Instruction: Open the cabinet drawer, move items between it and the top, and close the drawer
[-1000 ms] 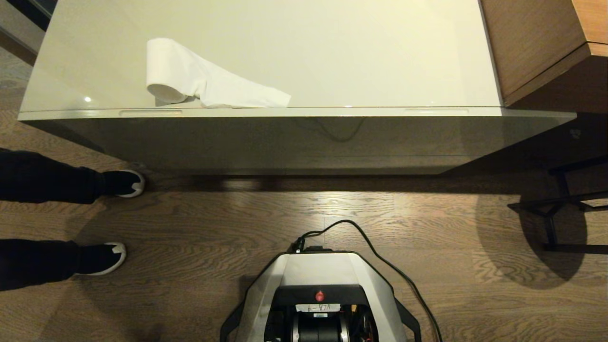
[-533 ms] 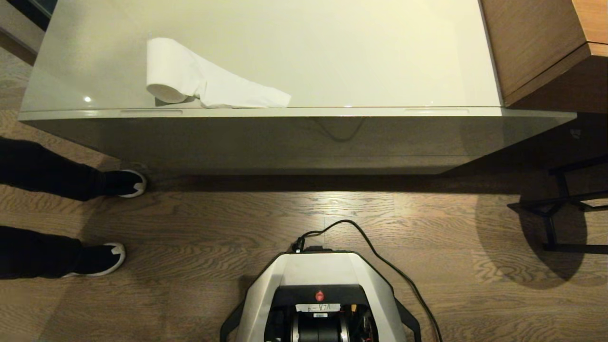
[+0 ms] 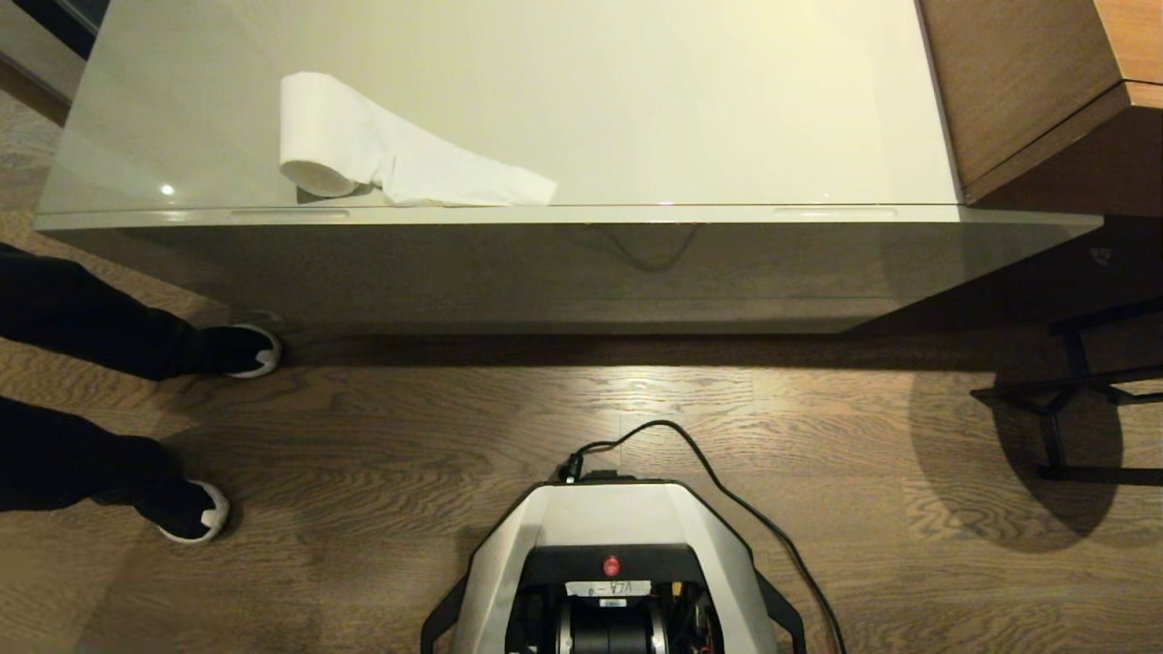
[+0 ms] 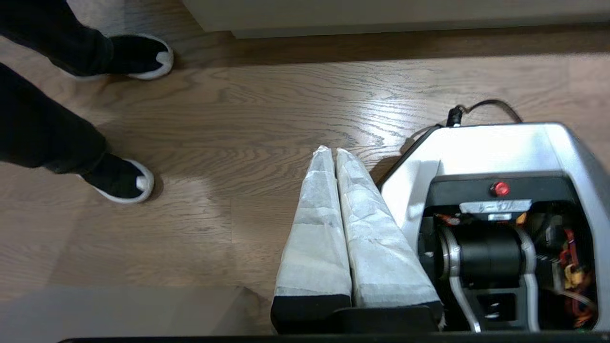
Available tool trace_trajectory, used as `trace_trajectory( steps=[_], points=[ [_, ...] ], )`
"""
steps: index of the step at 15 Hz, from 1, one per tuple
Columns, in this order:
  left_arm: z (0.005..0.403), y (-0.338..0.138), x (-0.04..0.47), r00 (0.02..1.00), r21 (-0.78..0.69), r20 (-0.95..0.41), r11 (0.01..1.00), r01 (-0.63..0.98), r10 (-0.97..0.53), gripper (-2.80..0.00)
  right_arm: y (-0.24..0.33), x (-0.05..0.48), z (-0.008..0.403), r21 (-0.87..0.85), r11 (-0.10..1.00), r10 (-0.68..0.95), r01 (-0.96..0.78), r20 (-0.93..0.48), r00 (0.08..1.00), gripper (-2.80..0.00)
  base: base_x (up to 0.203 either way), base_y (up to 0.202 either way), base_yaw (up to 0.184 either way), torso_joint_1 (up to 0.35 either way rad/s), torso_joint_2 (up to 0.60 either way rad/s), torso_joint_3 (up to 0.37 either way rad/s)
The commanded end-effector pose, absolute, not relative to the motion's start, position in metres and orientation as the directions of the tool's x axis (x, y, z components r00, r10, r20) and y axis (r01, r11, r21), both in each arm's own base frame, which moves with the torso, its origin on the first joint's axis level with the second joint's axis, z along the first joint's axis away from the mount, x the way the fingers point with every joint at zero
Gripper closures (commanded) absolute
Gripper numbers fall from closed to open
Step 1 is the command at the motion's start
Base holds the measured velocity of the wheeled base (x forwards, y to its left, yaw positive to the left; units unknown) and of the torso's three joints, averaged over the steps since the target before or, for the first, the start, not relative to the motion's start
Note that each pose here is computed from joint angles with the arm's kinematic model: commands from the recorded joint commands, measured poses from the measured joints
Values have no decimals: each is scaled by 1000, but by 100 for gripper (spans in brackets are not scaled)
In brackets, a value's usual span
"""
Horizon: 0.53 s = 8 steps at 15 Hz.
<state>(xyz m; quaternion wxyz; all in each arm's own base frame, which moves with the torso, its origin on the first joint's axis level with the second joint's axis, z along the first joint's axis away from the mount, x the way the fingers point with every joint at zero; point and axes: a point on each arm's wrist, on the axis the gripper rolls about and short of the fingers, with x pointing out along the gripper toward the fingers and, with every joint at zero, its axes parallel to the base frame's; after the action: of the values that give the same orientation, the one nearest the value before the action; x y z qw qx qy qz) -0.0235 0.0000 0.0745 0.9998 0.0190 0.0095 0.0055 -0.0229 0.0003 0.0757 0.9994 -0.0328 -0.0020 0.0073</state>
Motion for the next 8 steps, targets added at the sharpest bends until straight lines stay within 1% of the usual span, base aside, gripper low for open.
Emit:
trace_trajectory(
  steps=[1,2,3,4,5,6,7,8],
  points=[
    [75,0,-23,1000,11,-20,1000,-11,11,0,0,-23,75,-57,998,14,-14,-1,1000,0,0,0,0,0,0,0],
    [75,0,-23,1000,-121,-20,993,-13,11,0,0,-23,75,-51,999,14,-14,-2,1000,0,0,0,0,0,0,0],
    [74,0,-23,1000,-299,-20,954,-16,11,0,0,-23,75,-46,999,14,-14,-2,1000,0,0,0,0,0,0,0],
    [74,0,-23,1000,-394,-20,919,-18,11,0,0,-23,75,-41,999,12,-12,-3,1000,0,0,0,0,0,0,0],
    [74,0,-23,1000,-422,-20,906,-18,10,0,0,-23,75,-37,999,12,-12,-3,1000,0,0,0,0,0,0,0],
    [74,0,-23,1000,-373,-19,928,-17,10,0,0,-23,75,-37,999,12,-12,-3,1000,0,0,0,0,0,0,0],
    [74,0,-23,1000,-256,-19,967,-14,10,0,0,-23,75,-37,999,12,-12,-3,1000,0,0,0,0,0,0,0],
    [74,0,-23,1000,-83,-18,997,-11,10,0,0,-23,75,-37,999,12,-12,-3,1000,0,0,0,0,0,0,0]
  ],
)
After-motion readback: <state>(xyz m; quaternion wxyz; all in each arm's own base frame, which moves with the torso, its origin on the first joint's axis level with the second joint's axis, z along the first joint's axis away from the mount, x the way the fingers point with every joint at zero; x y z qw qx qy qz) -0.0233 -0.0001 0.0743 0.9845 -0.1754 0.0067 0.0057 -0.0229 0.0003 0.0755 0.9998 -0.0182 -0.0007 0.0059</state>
